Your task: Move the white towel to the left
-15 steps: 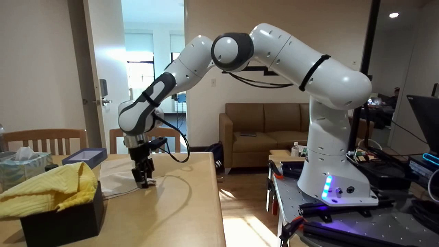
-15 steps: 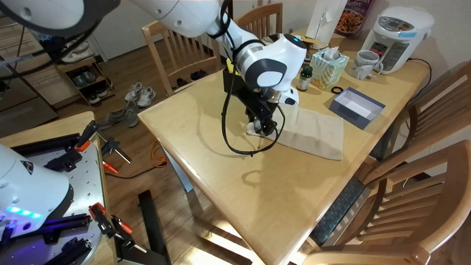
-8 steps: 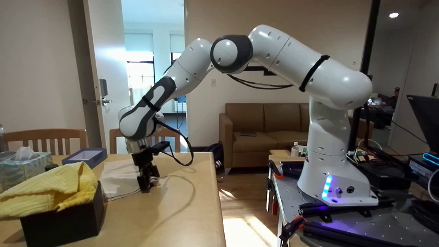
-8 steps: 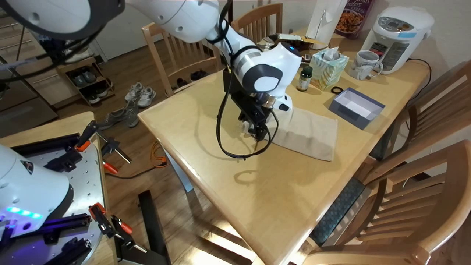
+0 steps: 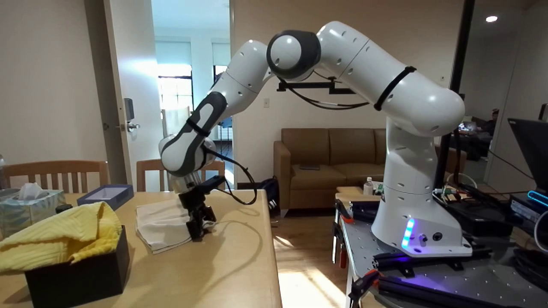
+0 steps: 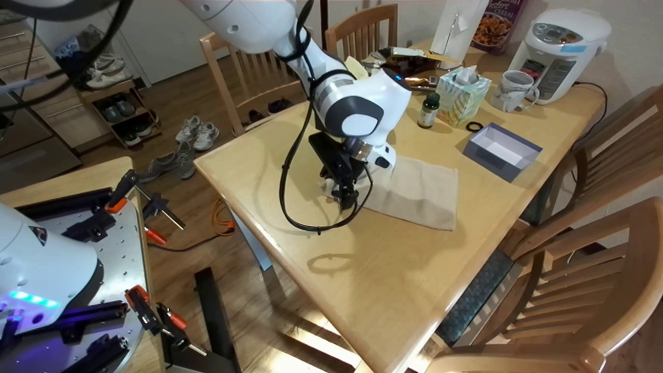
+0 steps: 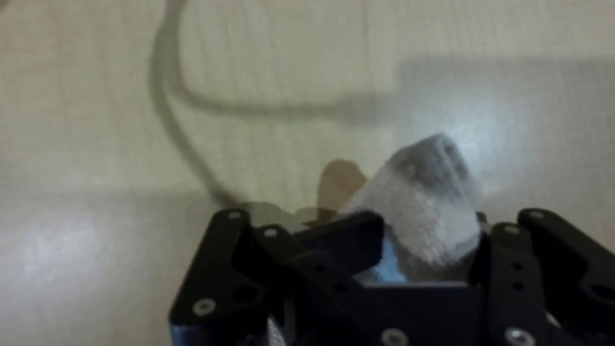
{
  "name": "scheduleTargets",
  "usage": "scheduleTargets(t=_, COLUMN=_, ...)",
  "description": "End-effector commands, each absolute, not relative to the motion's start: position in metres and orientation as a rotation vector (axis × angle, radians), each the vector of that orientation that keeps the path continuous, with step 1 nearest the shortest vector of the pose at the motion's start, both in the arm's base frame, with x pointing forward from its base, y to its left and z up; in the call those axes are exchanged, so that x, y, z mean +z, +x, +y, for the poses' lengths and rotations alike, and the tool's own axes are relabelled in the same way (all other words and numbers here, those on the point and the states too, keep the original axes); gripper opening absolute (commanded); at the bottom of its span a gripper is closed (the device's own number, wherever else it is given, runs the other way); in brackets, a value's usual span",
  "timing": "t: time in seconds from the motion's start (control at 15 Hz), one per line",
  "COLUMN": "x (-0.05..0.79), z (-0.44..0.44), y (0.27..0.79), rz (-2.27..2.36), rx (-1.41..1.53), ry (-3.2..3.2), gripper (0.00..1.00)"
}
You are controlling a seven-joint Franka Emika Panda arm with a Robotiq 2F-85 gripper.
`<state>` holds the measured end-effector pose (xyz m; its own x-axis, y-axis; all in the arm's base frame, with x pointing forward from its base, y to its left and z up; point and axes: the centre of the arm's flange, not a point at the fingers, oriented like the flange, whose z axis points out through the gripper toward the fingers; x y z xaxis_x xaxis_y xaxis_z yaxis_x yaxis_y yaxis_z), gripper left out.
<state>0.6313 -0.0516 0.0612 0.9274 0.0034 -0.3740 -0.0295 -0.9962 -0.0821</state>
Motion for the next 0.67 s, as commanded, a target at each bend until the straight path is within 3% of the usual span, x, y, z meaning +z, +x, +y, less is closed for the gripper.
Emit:
scheduleTargets(t=0.0, x=0.078, z=-0.018, y=0.575, rz=0.066, rx=0.504, ry=-3.012, gripper=0.0)
scheduleTargets(t=0.27, x=0.113, z=0.029, y=0.553, rz=0.054, rx=0.191, ry=-3.049, gripper=0.0)
scheduleTargets(t=0.6, x=0.127, z=0.084, y=0.516, rz=0.01, rx=0.066, ry=-3.012, gripper=0.0)
